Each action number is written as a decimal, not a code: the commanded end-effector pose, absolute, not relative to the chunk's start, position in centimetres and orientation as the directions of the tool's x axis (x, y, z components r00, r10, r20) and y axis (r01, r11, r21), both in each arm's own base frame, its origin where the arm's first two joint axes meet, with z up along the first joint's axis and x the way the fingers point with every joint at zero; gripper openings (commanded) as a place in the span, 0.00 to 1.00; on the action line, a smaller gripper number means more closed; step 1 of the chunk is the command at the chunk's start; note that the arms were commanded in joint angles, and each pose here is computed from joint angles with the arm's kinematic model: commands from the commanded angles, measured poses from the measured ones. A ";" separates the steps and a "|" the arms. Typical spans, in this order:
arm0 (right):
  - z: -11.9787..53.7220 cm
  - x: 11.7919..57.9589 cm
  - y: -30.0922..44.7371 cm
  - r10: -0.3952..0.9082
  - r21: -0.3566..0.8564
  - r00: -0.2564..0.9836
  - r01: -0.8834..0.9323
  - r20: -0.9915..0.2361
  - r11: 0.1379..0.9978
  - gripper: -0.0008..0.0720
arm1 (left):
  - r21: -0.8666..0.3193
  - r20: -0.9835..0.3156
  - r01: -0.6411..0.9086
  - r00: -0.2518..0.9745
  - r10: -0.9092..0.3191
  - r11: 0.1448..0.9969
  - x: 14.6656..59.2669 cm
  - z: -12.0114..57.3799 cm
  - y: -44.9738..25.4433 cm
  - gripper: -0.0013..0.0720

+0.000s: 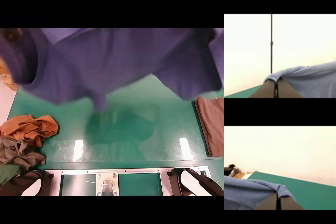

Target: Fold the shirts.

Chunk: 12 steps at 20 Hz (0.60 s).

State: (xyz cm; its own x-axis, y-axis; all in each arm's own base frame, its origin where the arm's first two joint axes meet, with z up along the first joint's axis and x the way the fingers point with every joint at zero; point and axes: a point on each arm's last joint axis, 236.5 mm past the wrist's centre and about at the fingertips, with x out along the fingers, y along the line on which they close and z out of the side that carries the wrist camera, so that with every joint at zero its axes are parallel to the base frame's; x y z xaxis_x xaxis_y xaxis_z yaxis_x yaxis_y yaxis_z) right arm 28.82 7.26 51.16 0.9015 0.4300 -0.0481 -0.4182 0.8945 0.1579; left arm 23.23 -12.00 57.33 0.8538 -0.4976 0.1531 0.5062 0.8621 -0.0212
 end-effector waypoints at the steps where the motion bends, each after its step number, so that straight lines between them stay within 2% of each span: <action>1: 51.0 28.2 7.1 0.411 0.128 0.910 -0.401 -0.061 0.907 0.03 | -0.021 0.095 0.506 0.860 -0.502 0.862 23.5 55.8 -12.1 0.05; 3: 47.5 30.6 6.9 0.437 0.191 0.889 -0.409 -0.140 0.893 0.03 | -0.055 -0.013 0.467 0.884 -0.468 0.883 27.0 52.0 -11.5 0.05; 6: 38.3 36.0 6.6 0.489 0.325 0.821 -0.395 -0.294 0.859 0.03 | -0.121 -0.241 0.405 0.874 -0.423 0.906 33.7 43.1 -11.0 0.05; 9: 27.2 42.1 6.2 0.501 0.444 0.760 -0.312 -0.414 0.840 0.03 | -0.193 -0.491 0.352 0.774 -0.401 0.916 40.8 30.6 -11.2 0.05; 12: 15.2 48.0 5.6 0.483 0.518 0.696 -0.185 -0.531 0.835 0.03 | -0.263 -0.655 0.304 0.640 -0.401 0.916 47.6 17.1 -12.0 0.05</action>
State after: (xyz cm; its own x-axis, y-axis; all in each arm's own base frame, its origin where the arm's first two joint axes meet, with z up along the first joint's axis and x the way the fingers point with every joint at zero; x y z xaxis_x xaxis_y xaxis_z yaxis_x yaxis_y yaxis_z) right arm 43.58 5.85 25.86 0.7457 0.5034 -0.4365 -0.2890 0.8346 0.4689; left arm 43.07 -11.69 28.52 0.7539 -0.4103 -0.5130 0.3487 0.9118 -0.2169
